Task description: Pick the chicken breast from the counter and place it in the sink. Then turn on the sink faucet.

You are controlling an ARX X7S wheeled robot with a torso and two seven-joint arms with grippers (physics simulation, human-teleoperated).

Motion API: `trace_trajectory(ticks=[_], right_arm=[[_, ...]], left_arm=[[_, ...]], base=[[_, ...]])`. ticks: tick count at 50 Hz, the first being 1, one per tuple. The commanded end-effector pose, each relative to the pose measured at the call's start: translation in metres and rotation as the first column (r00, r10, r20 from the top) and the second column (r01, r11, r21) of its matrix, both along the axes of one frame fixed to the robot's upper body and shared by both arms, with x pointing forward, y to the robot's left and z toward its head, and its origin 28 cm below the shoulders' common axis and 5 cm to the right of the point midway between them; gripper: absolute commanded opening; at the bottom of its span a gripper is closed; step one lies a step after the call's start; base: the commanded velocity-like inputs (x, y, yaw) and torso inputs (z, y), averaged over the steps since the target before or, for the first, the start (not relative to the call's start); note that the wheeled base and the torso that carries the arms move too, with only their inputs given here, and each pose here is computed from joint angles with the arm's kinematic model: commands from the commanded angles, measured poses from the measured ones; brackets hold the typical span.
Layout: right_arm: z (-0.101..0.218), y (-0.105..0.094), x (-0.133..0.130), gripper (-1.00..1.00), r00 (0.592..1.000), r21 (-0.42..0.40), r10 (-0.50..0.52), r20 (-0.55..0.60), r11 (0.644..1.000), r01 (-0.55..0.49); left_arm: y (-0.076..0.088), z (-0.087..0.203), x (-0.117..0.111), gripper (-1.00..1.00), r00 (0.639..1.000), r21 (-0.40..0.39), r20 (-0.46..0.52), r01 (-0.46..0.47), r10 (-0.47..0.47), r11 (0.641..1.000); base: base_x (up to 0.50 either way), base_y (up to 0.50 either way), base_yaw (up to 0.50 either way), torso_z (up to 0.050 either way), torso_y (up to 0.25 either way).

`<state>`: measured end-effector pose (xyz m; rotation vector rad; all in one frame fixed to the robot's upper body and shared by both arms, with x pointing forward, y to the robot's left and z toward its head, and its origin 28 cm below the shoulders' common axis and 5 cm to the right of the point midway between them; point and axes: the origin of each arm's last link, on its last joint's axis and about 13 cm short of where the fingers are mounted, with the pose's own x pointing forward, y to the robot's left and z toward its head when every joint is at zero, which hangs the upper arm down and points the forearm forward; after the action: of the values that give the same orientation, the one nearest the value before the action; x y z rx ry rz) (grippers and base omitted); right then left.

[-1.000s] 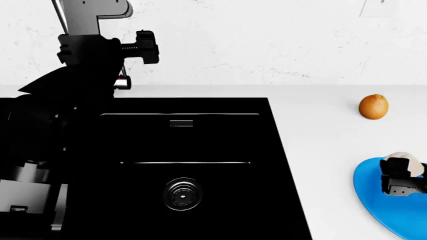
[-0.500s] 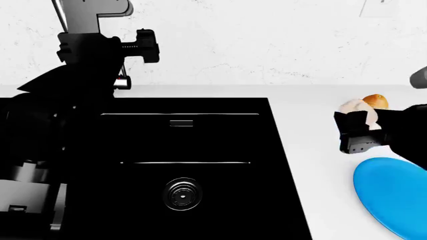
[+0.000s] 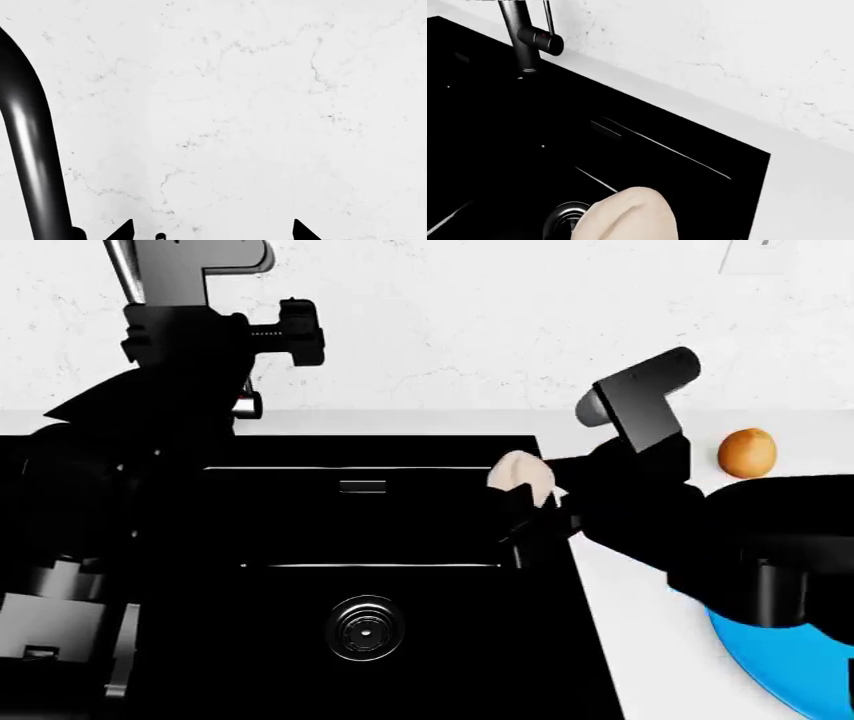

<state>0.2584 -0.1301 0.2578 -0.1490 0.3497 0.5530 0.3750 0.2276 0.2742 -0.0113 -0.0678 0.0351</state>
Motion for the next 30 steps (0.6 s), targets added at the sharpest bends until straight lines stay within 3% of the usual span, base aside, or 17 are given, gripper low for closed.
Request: trace_trajectory(ticks=[1,9,30], right_arm=[[-0.012,0.043,0.013,-1.00,0.983,-0.039,0.184,-0.019,0.982,-0.184],[-0.028,0.061,0.028,-1.00,0.973,-0.022,0.228,-0.041,0.973,-0.229],[-0.045,0.082,0.067,-1.00,0.968,-0.099,0.222,-0.118,0.967,-0.234]], left_arm=[[-0.002,-0.002,0.002,1.00,1.000,0.001,-0.005,0.005,-0.005,1.000],[-0.003,-0.004,0.002,1.00,1.000,0.000,-0.006,0.009,-0.009,1.000],[0.000,-0.004,0.002,1.00,1.000,-0.005,-0.006,0.005,-0.005,1.000]], base=[[0.00,0.00,0.00,0.000,0.000],[0.00,0.00,0.00,0.000,0.000],[0.00,0.00,0.00,0.000,0.000]])
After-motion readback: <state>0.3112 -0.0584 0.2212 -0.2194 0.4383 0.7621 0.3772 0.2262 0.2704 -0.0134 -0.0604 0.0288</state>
